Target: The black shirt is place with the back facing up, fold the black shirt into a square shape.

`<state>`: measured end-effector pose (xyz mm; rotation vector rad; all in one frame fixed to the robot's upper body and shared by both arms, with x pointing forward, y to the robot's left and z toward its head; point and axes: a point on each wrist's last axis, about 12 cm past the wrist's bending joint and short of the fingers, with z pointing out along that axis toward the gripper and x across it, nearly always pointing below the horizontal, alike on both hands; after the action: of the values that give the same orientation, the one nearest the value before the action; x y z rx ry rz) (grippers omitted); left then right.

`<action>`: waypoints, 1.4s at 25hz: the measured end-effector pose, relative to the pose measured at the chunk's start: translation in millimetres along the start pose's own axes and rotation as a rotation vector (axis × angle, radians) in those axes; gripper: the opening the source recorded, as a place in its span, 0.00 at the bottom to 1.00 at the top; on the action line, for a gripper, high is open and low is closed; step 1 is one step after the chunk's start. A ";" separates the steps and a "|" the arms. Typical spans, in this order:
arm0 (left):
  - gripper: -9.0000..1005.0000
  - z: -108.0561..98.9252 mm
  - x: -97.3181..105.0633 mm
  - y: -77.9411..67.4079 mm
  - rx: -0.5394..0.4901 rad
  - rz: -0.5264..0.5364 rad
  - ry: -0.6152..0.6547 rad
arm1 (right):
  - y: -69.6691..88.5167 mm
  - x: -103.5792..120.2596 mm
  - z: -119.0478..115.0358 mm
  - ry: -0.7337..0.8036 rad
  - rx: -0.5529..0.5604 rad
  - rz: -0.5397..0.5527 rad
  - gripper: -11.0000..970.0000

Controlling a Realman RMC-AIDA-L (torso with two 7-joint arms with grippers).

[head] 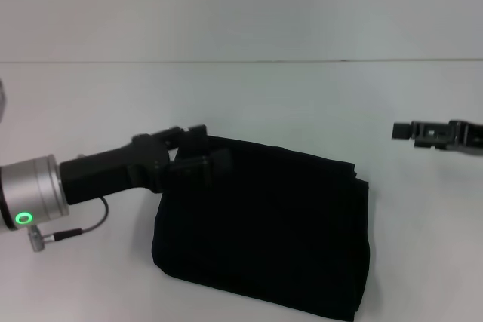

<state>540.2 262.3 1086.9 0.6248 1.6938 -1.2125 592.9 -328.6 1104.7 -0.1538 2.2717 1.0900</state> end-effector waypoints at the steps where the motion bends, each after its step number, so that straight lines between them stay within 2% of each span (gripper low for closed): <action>1: 0.89 -1.9 -1.3 1.9 -0.015 0.021 0.002 | -0.5 3.1 1.4 0.012 -0.001 0.017 0.93; 6: 0.89 -7.1 -5.9 9.5 -0.066 0.063 0.022 | -2.6 16.0 8.2 0.080 0.009 0.091 0.93; 12: 0.89 -7.8 -8.6 12.1 -0.085 0.113 0.023 | 0.6 23.9 29.8 0.146 0.039 0.134 0.92; 18: 0.89 -7.0 -8.3 13.3 -0.090 0.153 0.039 | 10.5 23.8 59.5 0.167 0.061 0.121 0.90; 23: 0.89 -8.6 -8.8 13.8 -0.094 0.166 0.050 | 17.8 25.8 75.6 0.183 0.073 0.115 0.89; 33: 0.89 -7.2 -10.5 15.1 -0.100 0.171 0.050 | 22.9 27.7 87.2 0.160 0.075 0.104 0.87; 35: 0.89 -7.2 -10.6 15.7 -0.106 0.172 0.049 | 23.6 27.8 89.3 0.159 0.079 0.095 0.79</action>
<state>554.8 276.0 1090.0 0.7243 1.6960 -0.9872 604.4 -242.8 1062.1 -0.1050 2.4825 1.0674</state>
